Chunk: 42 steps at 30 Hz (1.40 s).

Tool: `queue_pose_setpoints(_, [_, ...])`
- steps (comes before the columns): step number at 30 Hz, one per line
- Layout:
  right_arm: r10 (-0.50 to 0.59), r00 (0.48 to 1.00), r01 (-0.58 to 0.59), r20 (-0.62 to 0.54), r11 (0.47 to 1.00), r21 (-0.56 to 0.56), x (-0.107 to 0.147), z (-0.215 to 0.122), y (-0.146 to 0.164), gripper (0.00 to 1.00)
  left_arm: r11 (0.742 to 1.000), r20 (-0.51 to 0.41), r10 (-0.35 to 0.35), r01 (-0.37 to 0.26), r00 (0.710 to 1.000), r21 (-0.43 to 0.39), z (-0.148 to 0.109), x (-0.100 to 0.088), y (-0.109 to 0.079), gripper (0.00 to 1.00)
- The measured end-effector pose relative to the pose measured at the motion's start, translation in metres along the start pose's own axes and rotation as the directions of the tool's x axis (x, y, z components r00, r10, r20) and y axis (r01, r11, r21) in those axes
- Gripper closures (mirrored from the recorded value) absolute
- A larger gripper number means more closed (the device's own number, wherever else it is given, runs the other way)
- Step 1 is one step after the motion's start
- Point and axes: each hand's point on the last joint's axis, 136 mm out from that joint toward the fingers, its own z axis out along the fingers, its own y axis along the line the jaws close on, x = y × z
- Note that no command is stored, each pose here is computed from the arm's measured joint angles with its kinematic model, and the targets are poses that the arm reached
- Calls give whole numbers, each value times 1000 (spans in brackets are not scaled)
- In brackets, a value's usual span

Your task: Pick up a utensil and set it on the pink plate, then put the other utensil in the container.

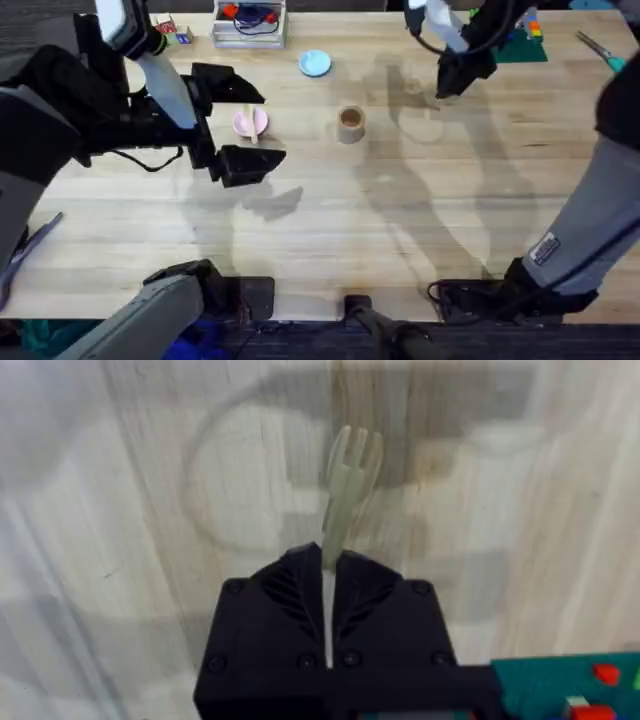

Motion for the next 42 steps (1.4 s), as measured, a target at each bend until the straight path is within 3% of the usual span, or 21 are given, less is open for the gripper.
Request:
queue_pose_setpoints(4, [-15,1000,15,4,999,29,-6,-17,10,970,1000,0,0,0,1000,0,0,0,0,8])
queue_pose_setpoints(12, [-51,998,50,25,998,28,-18,-12,41,970,1000,0,0,0,1000,0,0,0,0,8])
queue_pose_setpoints(18, [-81,984,65,156,992,104,-39,-30,57,970,1000,0,0,0,1000,0,0,0,0,8])
queue_pose_setpoints(23, [-105,942,71,319,991,116,-64,-36,71,970,1000,0,0,0,1000,0,0,0,0,8])
queue_pose_setpoints(29, [-144,825,79,546,987,141,-96,-37,70,970,1000,0,0,0,1000,0,0,0,0,8])
queue_pose_setpoints(35, [-216,638,82,739,973,215,-118,-55,64,970,1000,0,0,0,1000,0,0,0,0,8])
queue_pose_setpoints(42, [-284,444,82,850,957,277,-126,-76,65,970,1000,0,0,0,1000,0,0,0,0,8])
